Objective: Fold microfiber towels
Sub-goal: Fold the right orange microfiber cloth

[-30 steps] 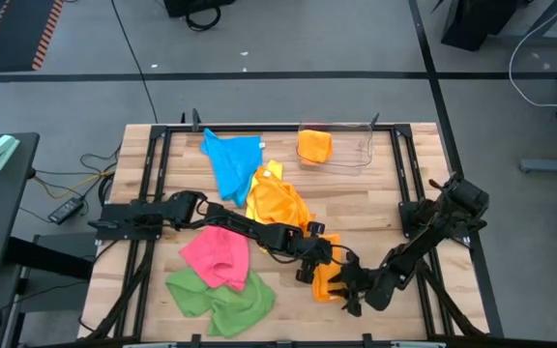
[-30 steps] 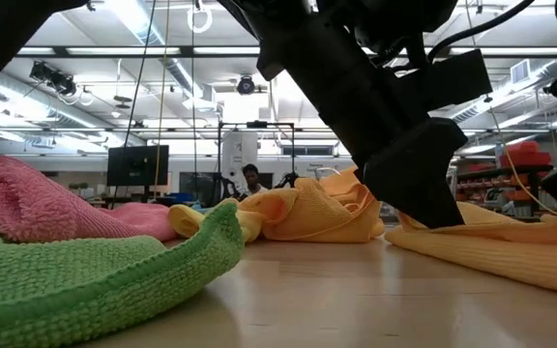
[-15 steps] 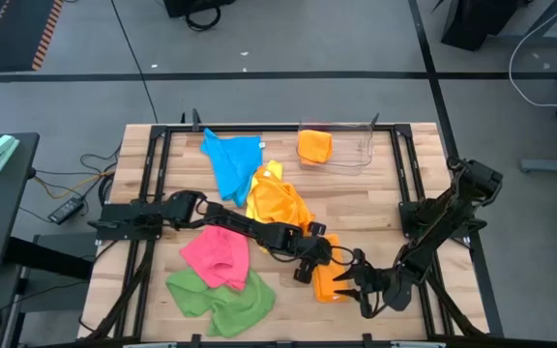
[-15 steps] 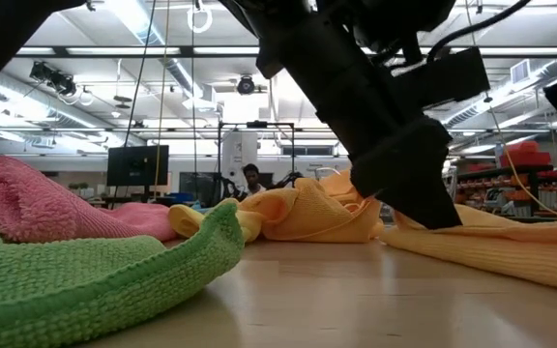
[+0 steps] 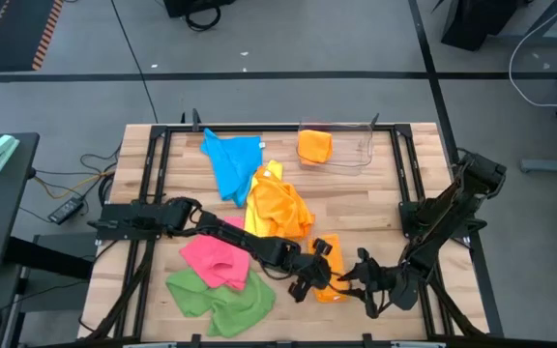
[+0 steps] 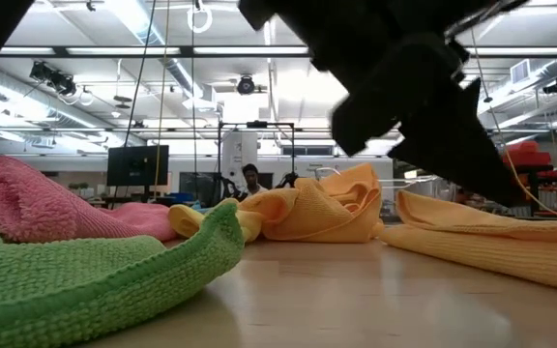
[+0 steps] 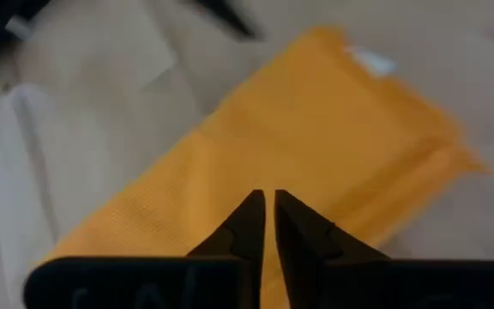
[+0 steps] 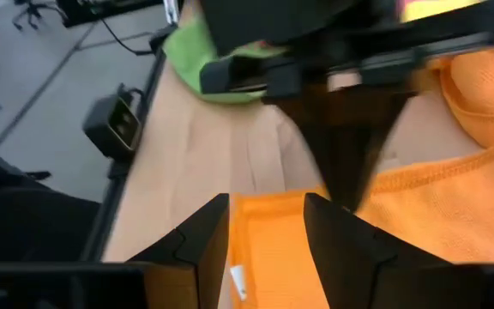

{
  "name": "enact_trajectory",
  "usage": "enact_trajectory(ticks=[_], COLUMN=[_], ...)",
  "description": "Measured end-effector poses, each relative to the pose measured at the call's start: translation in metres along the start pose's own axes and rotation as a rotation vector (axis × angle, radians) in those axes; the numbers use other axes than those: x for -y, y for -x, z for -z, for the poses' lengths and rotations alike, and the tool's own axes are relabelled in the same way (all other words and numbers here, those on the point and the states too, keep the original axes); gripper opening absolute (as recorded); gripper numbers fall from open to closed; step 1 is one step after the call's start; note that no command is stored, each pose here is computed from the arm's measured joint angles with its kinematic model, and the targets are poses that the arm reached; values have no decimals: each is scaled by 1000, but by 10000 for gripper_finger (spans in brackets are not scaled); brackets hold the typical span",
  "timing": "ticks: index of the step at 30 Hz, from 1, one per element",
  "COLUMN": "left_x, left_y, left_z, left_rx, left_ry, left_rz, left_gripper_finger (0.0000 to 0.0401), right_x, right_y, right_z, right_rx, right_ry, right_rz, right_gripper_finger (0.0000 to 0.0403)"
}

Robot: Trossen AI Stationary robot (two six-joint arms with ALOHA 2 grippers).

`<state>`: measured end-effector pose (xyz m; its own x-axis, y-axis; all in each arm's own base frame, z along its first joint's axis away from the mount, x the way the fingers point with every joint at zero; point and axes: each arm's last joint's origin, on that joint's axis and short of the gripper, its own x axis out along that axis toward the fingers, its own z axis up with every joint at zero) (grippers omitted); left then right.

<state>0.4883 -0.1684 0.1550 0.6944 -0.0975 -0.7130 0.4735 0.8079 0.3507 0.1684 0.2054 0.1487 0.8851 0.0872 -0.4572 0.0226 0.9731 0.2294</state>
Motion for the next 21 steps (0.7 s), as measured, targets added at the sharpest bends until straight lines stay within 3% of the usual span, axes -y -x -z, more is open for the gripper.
enact_trajectory(ticks=[11, 21], left_x=[46, 52], left_y=[8, 3], left_z=[-17, -12], left_rx=[38, 67], left_ry=[-273, -404], left_rz=[58, 44], left_gripper_finger=[138, 215], right_x=[4, 7], right_y=[19, 19], right_z=[-4, -2], right_rx=[17, 6], right_ry=[38, 11], right_rz=[57, 96], right_gripper_finger=[161, 161])
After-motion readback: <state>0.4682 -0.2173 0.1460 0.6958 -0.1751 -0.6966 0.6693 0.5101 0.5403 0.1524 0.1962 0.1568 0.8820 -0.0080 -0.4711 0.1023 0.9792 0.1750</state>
